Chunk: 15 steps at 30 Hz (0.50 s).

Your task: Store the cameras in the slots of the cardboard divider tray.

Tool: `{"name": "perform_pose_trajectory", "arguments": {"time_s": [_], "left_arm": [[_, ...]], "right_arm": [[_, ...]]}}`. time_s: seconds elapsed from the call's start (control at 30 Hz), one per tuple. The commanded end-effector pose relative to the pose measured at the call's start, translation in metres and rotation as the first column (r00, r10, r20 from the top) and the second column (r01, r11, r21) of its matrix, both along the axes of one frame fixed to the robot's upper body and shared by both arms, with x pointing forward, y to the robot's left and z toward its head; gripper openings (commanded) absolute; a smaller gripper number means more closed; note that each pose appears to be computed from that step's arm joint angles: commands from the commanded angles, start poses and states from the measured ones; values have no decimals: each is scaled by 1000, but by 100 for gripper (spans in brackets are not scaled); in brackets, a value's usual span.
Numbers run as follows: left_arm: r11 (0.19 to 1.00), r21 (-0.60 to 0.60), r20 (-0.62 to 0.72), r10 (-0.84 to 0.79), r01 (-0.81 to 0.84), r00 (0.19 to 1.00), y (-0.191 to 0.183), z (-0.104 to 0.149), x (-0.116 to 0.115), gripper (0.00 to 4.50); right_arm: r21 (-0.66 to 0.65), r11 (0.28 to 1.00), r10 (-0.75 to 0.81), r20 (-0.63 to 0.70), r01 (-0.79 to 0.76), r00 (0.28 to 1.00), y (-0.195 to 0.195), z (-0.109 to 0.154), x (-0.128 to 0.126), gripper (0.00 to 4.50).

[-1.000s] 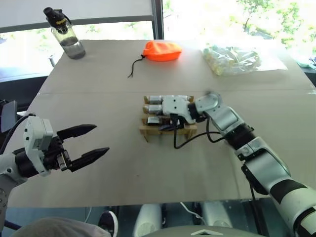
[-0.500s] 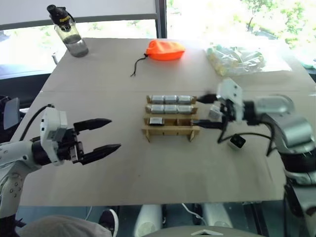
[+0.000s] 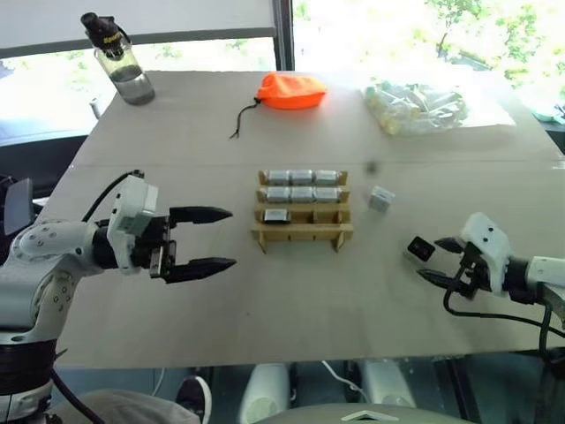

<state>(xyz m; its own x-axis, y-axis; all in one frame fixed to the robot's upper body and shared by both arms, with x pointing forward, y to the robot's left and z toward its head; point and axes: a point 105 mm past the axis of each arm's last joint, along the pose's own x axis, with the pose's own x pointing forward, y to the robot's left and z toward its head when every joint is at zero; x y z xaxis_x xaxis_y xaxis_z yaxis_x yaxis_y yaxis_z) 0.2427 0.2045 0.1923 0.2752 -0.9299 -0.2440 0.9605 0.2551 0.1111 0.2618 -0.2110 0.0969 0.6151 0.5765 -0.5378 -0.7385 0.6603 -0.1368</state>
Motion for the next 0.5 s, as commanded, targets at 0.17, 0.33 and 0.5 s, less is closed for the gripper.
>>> {"name": "perform_pose_trajectory", "arguments": {"time_s": [0.17,0.33,0.5], "left_arm": [[999,32,21,-30,29,999,0,7,-3,450],[999,37,20,-20,19,1000,1,7,-5,450],[999,40,20,-12,12,1000,1,8,-10,450]], "right_arm": [[23,1000,-8,77,6,997,6,4,14,403],[65,998,7,64,-11,998,12,3,15,403],[66,998,14,32,-17,999,10,-1,13,214]]}}
